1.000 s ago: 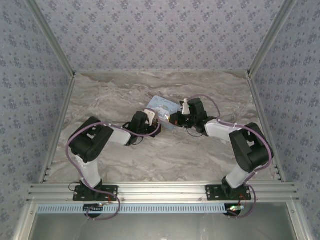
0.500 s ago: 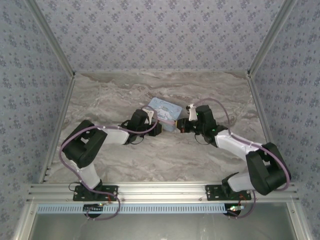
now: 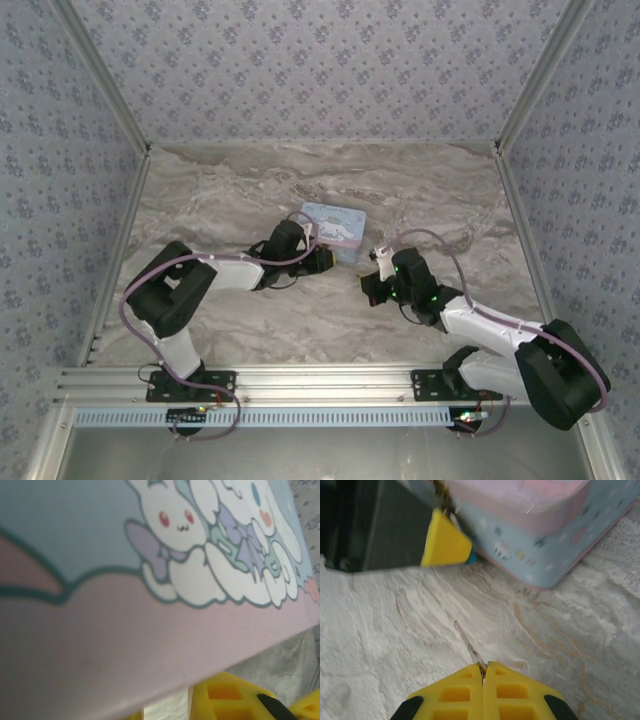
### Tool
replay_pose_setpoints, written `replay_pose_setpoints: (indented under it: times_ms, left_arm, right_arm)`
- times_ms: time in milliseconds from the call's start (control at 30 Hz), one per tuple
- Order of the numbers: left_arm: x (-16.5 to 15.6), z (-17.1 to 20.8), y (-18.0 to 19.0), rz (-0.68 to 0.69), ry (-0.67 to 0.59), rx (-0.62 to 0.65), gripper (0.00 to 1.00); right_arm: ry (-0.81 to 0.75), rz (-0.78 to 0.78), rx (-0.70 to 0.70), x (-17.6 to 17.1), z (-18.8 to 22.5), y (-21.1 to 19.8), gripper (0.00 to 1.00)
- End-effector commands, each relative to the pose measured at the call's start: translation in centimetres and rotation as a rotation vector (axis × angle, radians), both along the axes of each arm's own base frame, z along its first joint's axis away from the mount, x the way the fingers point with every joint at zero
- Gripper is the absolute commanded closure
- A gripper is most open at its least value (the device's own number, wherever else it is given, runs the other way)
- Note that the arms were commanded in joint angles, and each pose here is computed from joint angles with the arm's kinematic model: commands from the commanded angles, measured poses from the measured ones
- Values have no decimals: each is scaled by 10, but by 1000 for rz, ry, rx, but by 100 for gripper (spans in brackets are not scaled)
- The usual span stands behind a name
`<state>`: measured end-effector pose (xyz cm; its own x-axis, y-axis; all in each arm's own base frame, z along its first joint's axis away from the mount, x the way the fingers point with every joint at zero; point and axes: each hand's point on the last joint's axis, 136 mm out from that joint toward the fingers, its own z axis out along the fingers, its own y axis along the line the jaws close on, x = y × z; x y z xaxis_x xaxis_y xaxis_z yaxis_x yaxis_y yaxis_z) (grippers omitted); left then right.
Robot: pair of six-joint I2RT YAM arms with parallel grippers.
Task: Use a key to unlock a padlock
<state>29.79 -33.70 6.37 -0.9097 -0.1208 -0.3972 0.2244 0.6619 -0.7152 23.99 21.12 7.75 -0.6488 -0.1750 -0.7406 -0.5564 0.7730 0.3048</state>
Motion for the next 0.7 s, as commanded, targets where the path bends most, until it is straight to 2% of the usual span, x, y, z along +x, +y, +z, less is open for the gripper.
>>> replay_pose_setpoints:
  times_ms: [0,333,667]
  left_arm:
    - [2,50,-20,-7,-41,-123,78]
    - [-4,70,-23,37,-1,-183,78]
    - [-6,77,-22,64,37,-207,78]
  right_arm:
    - [-124,-1,-59,8,5,-2,100]
    - [-182,7,-90,14,-6,8,100]
    - [-253,-22,-63,23,6,16,100]
